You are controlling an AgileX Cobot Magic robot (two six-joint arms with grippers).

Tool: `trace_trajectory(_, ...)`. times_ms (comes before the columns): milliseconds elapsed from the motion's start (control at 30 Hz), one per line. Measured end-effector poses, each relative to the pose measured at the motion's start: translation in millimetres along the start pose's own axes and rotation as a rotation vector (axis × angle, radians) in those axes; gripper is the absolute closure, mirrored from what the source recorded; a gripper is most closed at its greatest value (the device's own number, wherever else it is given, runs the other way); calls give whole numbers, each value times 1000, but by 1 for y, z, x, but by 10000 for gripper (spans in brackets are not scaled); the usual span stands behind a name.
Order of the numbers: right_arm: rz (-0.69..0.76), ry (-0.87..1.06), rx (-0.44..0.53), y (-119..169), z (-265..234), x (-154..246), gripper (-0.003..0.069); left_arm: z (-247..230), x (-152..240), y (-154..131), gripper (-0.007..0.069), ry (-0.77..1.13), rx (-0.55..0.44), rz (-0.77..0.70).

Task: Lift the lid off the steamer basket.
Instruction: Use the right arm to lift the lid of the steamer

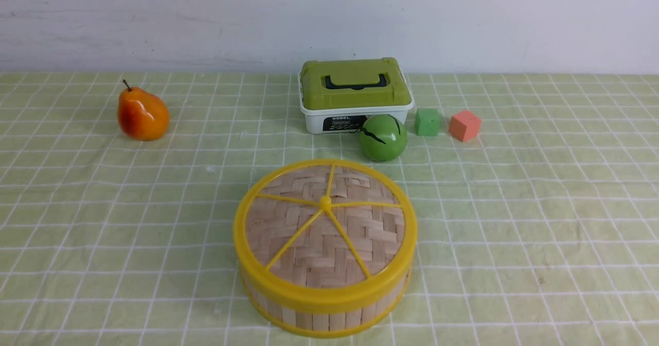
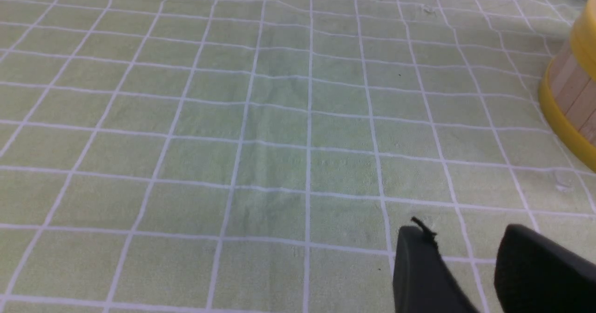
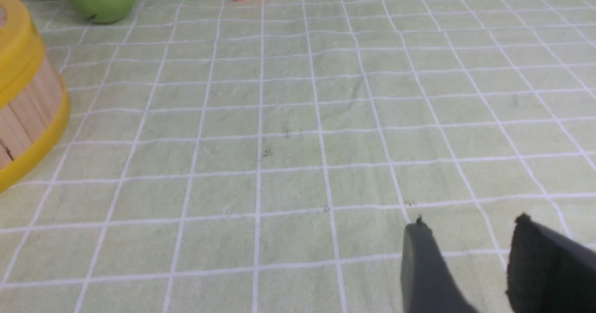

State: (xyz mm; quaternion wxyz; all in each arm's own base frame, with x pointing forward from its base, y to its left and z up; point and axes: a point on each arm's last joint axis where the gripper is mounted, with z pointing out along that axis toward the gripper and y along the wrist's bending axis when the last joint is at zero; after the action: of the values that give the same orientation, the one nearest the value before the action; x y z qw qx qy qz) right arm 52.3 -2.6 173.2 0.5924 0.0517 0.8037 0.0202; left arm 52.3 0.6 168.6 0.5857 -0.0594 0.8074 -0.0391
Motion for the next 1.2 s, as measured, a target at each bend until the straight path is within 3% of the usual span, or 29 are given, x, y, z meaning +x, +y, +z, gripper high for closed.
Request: trace_trajectory(1200,-24,-2,10,-1,0,0,418,0,0,0,386,0,0,0)
